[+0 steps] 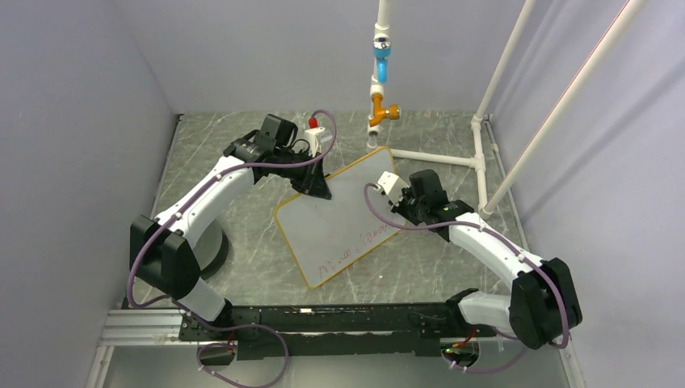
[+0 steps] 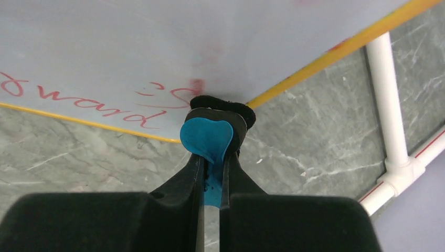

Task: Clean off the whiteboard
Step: Erase the whiteboard at the center of the board.

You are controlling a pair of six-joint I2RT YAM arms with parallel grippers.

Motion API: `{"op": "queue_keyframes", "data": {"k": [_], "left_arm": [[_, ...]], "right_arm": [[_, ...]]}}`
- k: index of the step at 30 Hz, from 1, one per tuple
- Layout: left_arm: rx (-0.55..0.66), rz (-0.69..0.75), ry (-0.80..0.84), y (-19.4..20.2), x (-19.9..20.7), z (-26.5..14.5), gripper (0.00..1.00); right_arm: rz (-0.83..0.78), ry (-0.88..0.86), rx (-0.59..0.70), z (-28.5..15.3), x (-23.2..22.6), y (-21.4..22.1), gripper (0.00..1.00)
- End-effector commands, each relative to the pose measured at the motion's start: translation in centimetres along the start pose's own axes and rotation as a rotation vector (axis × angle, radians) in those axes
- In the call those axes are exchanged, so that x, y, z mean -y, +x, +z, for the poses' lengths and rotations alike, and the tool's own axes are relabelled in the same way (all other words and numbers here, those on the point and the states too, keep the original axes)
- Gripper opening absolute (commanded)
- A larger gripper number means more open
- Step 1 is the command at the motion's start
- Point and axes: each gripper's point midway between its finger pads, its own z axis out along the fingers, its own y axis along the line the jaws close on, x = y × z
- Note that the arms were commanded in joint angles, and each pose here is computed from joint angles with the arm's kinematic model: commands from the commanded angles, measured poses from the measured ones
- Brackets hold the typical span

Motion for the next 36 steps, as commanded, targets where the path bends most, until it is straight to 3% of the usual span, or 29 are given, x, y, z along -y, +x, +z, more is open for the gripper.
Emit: {"op": "queue_keyframes", "data": {"k": [1, 5, 13, 16, 20, 27, 33, 36], "left_arm": [[0.083, 0.074, 0.107, -1.9, 3.9, -2.0, 0.0], [0.084, 0.074, 0.106, -1.9, 3.9, -2.0, 0.0], [0.084, 0.075, 0.107, -1.9, 3.9, -2.0, 0.0], [0.083, 0.074, 0.11, -1.9, 3.9, -1.9, 0.0], [0.087, 0.077, 0.108, -1.9, 4.0, -2.0, 0.0], [0.09, 0.08, 0.108, -2.0, 4.1, -2.2, 0.0], [0.091, 0.078, 0.107, -1.9, 4.1, -2.2, 0.0], [0.092, 0.079, 0.108, -1.9, 4.1, -2.2, 0.0]], "right_arm": [[-0.004, -0.055, 0.058, 0.0, -1.2, -2.0, 0.0], [-0.13, -0.142, 0.096, -0.3, -7.0, -3.7, 0.0], [-0.003, 0.035, 0.047, -0.3, 0.9, -2.2, 0.0], [0.003, -0.065, 0.051, -0.1, -1.9, -2.2, 0.0], [-0.143, -0.15, 0.075, -0.1, -7.8, -3.2, 0.0], [0.005, 0.09, 0.011, 0.1, 0.9, -1.5, 0.0], [-0.09, -0.028, 0.019, 0.3, -4.9, -2.0, 0.0], [-0.059, 0.088, 0.024, 0.4, -2.4, -2.6, 0.0]]}}
